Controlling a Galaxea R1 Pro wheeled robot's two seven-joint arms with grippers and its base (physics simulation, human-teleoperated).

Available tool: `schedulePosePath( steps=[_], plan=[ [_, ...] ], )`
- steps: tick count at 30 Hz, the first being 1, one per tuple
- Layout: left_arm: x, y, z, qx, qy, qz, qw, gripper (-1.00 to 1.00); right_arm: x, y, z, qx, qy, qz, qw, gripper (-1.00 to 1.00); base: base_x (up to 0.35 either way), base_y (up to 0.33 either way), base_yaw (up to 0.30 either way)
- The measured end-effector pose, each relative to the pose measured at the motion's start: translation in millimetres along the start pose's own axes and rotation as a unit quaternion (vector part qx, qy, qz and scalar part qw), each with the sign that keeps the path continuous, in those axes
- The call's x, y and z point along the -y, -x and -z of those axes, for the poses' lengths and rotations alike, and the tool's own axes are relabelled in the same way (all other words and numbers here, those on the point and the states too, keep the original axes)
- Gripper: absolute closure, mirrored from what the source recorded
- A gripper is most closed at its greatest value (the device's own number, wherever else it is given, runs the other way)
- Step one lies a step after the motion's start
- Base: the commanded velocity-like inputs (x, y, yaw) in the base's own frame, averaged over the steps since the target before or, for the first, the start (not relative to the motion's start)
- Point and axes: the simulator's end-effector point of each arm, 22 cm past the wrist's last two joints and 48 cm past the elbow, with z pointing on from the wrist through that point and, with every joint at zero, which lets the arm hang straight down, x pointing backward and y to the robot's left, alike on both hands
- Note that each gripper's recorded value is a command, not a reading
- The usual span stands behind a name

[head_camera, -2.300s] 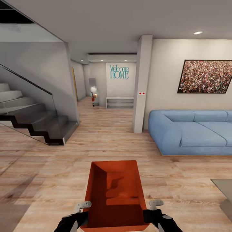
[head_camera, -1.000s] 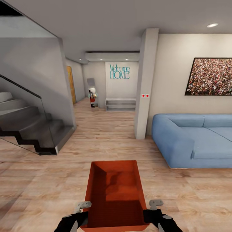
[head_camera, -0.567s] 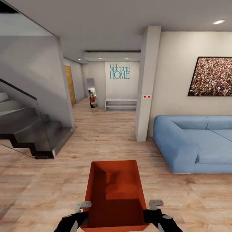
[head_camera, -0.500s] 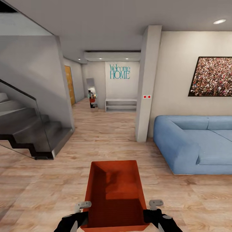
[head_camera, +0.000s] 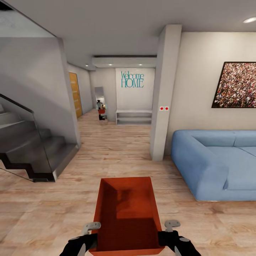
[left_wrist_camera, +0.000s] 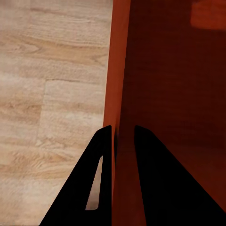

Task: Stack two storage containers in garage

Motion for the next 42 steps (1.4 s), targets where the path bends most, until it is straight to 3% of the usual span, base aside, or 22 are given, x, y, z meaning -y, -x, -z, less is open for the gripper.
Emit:
schedulePosePath(
  steps=[42],
  plan=[
    [0.4, 2.5, 1.4, 0.003, 0.000, 0.000, 1.0000, 1.00, -0.2, 2.7, 1.2, 0.003, 0.000, 0.001, 1.0000, 1.00, 0.327, 0.082, 0.000]
  ],
)
